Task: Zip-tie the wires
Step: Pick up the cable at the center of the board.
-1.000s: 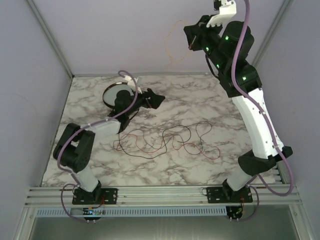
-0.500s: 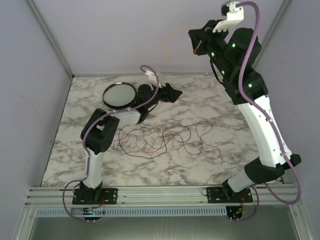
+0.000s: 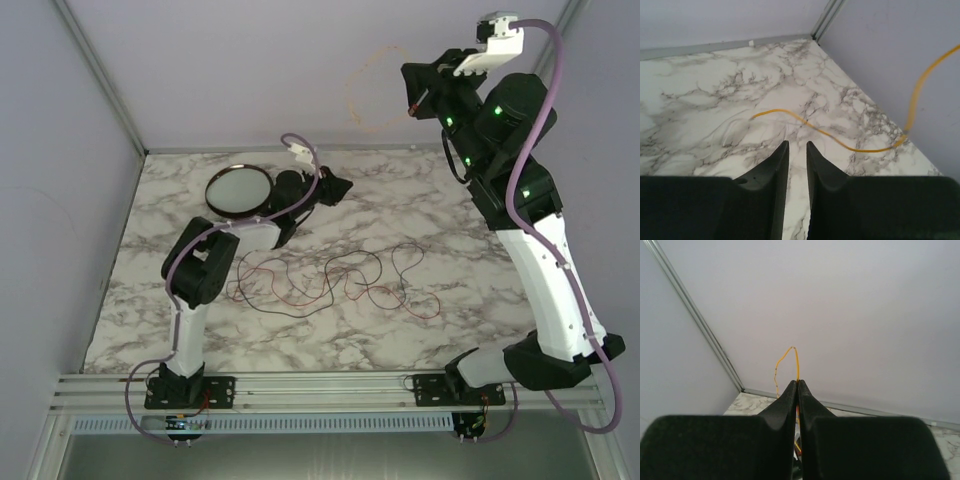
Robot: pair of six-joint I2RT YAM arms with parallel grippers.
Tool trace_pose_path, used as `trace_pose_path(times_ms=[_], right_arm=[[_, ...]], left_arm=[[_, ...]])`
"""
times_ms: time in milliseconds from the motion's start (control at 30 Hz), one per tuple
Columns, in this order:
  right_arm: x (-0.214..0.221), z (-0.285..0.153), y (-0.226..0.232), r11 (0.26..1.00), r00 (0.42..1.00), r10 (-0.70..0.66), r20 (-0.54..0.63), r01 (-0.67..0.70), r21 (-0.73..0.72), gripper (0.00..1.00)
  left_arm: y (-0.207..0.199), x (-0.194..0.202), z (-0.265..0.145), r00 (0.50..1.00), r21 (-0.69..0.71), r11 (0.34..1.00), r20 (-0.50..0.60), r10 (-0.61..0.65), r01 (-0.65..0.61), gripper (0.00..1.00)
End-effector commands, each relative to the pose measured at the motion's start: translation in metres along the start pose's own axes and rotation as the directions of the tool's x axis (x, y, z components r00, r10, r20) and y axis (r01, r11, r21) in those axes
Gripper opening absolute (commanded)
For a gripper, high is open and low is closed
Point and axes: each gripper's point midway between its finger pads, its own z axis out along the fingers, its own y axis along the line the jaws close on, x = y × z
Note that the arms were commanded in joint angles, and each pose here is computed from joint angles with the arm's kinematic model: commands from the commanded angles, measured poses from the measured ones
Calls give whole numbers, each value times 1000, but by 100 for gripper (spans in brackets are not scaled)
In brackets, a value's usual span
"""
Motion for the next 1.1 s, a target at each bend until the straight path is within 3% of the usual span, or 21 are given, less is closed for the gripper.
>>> trace_pose_path(times_ms=[0,233,400,567,867,1067], right_arm=[[-25,-9,-5,1000,997,-5,75,3,22,0],[-26,-9,-4,1000,997,-7,80,6,14,0],[-26,-9,-4,1000,997,-8,80,7,11,0],[-26,-10,-3,1000,997,-7,82,6,5,0],[-24,-8,1,1000,997,-3,78,4,-17,0],[-23,-8,1,1000,997,-1,75,3,-18,0]], left_arm=[[-15,-23,-16,998,36,998,39,48,-49,26],[-30,-19,-40,994,98,989,28,104,-107,53],[-46,-35,-52,975,140,970,130,182,-200,88],[-64,-45,-58,950,201,939,201,240,-280,99],[-59,-64,-36,918,125,935,270,291,-333,98],[-59,-58,-10,921,154,928,257,294,-339,81]])
